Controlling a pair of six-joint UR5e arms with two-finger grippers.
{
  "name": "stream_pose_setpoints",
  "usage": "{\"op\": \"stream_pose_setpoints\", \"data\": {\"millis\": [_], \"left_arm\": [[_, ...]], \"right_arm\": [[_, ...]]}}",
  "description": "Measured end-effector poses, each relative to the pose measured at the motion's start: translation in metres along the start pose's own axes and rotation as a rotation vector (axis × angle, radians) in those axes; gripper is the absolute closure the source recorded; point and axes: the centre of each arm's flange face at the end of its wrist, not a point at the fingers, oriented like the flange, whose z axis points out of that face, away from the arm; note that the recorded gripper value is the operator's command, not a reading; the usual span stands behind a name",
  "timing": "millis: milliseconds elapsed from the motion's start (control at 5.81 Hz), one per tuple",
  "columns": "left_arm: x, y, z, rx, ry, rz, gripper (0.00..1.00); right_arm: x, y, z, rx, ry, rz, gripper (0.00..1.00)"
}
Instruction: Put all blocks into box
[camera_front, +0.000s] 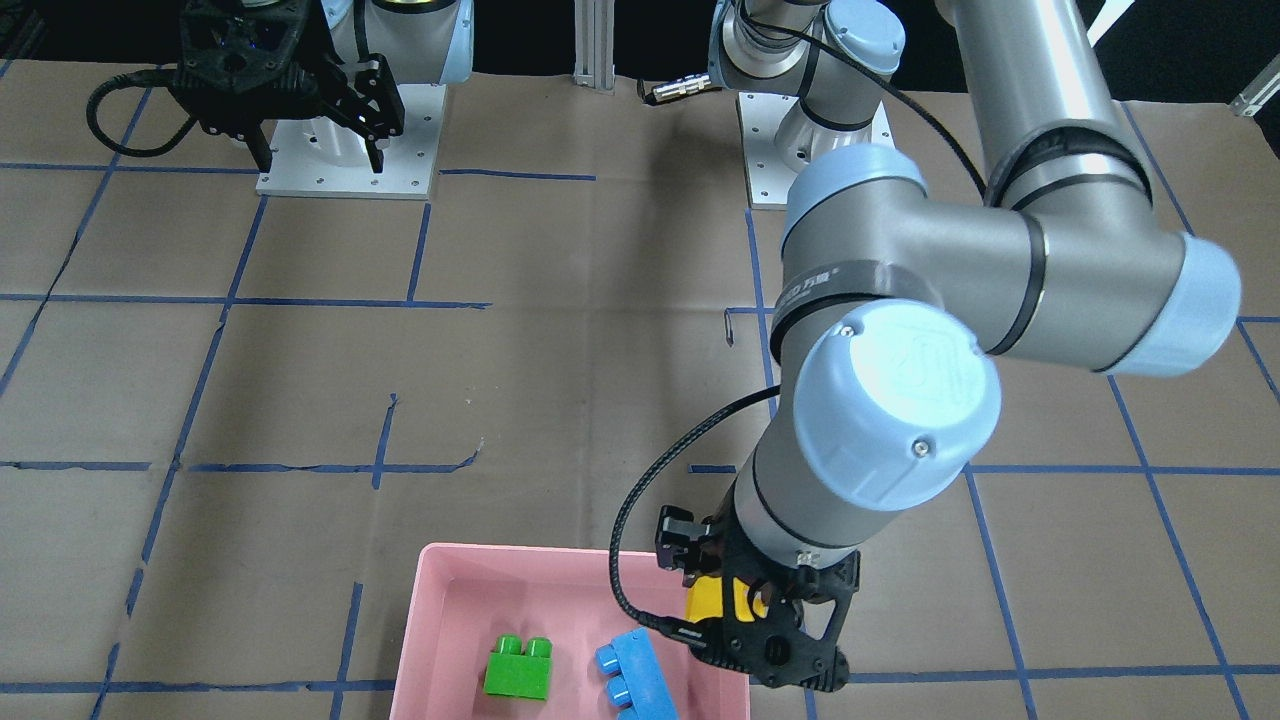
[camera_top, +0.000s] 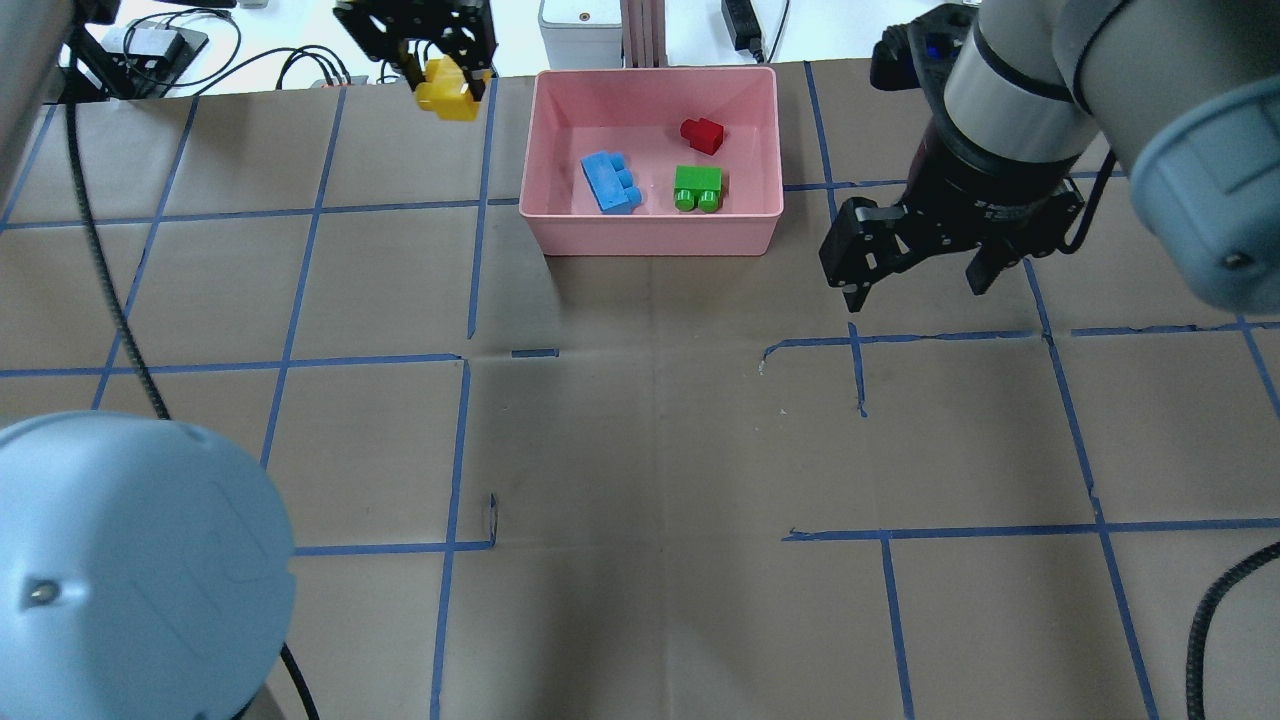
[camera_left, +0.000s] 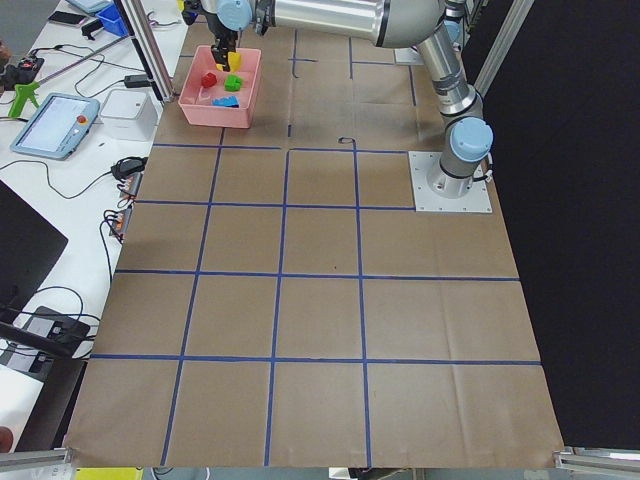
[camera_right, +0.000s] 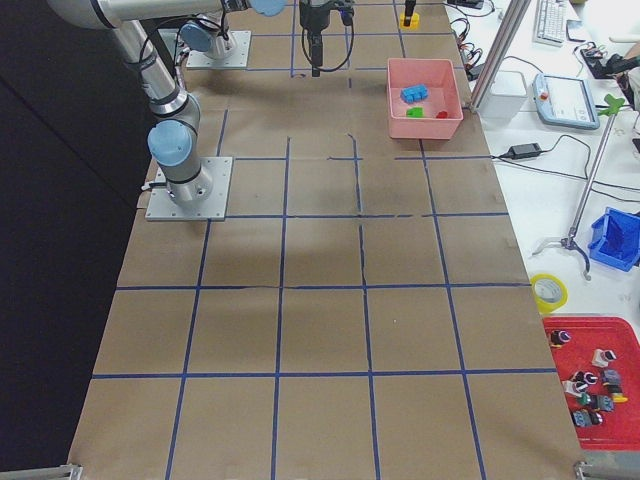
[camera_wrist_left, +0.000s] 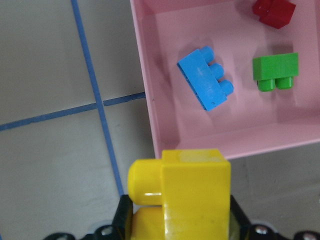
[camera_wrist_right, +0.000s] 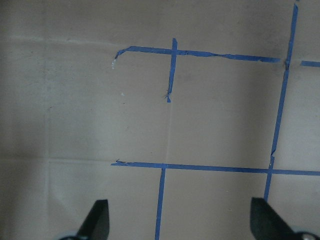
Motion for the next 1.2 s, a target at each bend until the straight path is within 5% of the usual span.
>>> {"op": "stream_pose_setpoints", "data": {"millis": [172,344,516,689,861,1205], "left_arm": [[0.003,-0.025,0.039,0.025,-0.006,0.002,0.95],[0.000,-0.046,0.082,0.052,-0.023,0.003,0.68],[-0.003,-0.053,0.111,0.056,-0.037,0.002,0.12],[-0.002,-0.054,0.125,0.048,-0.042,-0.001,0.01],[0.001,-0.053,0.126,0.047,-0.043,-0.013,0.01],[0.006,-0.044,0.079,0.071,-0.036,-0.024,0.01]], "right_arm": [[0.004,0.001,-0.003,0.007,0.001,0.010,0.00],[0.004,0.001,-0.004,0.014,-0.001,0.011,0.00],[0.004,0.001,-0.005,0.016,-0.001,0.010,0.00],[0.003,0.000,-0.004,0.015,-0.003,0.008,0.00],[0.003,0.000,-0.004,0.015,-0.004,0.007,0.00],[0.002,0.001,-0.004,0.014,-0.005,0.006,0.00]]}}
